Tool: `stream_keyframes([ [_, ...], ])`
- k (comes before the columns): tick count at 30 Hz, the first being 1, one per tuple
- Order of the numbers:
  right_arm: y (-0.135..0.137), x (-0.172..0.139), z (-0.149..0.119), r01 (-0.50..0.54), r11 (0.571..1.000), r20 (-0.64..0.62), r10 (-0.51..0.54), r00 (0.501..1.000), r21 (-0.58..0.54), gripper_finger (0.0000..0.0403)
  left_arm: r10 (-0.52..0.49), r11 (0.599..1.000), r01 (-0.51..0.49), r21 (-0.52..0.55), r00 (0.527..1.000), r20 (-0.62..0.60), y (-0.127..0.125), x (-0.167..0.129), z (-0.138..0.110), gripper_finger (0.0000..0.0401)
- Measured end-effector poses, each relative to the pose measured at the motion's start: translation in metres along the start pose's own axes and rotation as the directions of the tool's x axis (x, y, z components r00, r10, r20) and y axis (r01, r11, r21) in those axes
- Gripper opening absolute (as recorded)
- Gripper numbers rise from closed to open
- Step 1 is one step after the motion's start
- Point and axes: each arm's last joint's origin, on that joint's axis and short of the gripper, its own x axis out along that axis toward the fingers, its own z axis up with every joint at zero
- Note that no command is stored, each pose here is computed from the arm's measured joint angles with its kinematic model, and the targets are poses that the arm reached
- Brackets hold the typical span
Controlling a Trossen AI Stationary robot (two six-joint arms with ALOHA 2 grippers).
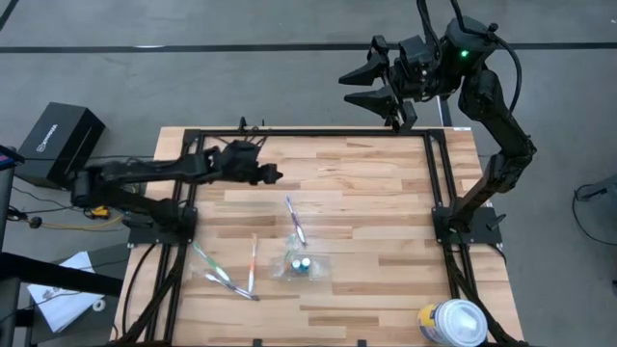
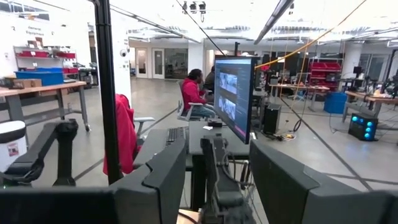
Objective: Pick & Place toothbrushing station
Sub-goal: Put the violet toothbrush into the transparent organizer
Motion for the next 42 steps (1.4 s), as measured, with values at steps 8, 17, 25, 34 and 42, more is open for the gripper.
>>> stream_keyframes([
  [8,-0.009,-0.005,-0.006,0.055,0.998,-0.060,-0.054,0.997,0.023,0.0168,0.043,0.999,-0.040,0.017,0.983,-0.176,0.013,0.037,-0.007,0.0201],
  [17,-0.023,-0.008,-0.019,0.143,0.987,-0.160,-0.131,0.978,0.070,0.0168,0.088,0.995,-0.099,-0.030,0.960,-0.267,0.024,0.058,-0.013,0.0192],
  [25,-0.024,-0.003,-0.023,0.132,0.990,-0.172,-0.120,0.978,0.055,0.0168,0.105,0.990,-0.131,-0.052,0.932,-0.348,0.036,0.081,-0.018,0.0200],
  [34,-0.024,-0.003,-0.023,0.115,0.992,-0.171,-0.104,0.980,0.057,0.0168,0.096,0.985,-0.143,-0.097,0.920,-0.380,0.042,0.101,-0.023,0.0200],
  [42,-0.023,-0.003,-0.023,0.105,0.993,-0.170,-0.093,0.981,0.059,0.0168,0.101,0.981,-0.160,-0.106,0.900,-0.425,0.041,0.126,-0.023,0.0200],
])
